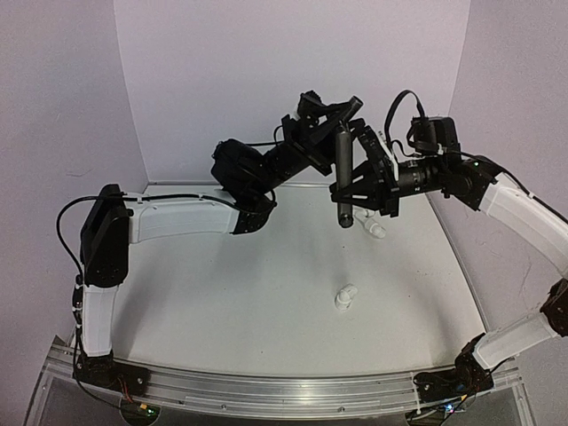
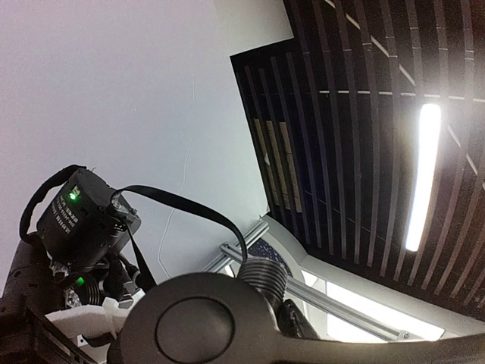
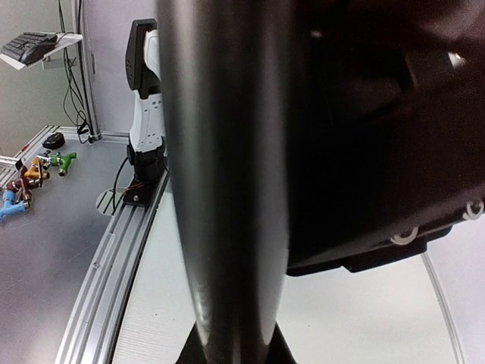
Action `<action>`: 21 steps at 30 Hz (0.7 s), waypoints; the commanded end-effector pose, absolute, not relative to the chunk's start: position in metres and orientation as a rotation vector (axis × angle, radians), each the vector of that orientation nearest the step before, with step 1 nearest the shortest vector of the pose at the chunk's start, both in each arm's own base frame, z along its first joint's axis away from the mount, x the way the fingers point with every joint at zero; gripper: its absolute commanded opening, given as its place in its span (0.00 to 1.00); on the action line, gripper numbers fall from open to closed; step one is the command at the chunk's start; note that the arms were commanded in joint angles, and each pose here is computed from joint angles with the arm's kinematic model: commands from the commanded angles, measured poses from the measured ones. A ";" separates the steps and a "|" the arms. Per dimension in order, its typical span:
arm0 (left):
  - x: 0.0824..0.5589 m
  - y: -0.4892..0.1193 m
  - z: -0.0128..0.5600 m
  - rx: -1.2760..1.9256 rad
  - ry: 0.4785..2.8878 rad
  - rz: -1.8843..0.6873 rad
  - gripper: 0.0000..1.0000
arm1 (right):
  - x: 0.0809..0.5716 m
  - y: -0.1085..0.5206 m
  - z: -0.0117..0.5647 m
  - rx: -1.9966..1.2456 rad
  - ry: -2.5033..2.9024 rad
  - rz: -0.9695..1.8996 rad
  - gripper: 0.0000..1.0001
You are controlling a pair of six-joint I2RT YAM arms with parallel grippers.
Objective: Install the water faucets
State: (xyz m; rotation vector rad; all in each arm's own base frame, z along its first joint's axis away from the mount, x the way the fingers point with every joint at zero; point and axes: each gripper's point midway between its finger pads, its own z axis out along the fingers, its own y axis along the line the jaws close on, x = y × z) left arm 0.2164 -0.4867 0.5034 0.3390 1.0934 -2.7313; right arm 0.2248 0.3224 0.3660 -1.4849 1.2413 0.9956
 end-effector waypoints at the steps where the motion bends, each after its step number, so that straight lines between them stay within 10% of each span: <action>1: 0.180 -0.443 0.549 0.546 0.726 -2.745 0.35 | 0.212 0.324 0.399 -1.492 1.121 1.014 0.00; 5: 0.178 -0.444 0.548 0.561 0.729 -2.739 0.26 | 0.213 0.324 0.401 -1.486 1.123 1.020 0.00; 15: 0.178 -0.447 0.538 0.561 0.772 -2.727 0.45 | 0.213 0.325 0.419 -1.461 1.103 1.029 0.00; 21: 0.176 -0.443 0.537 0.564 0.769 -2.698 0.32 | 0.214 0.325 0.421 -1.456 1.100 1.024 0.00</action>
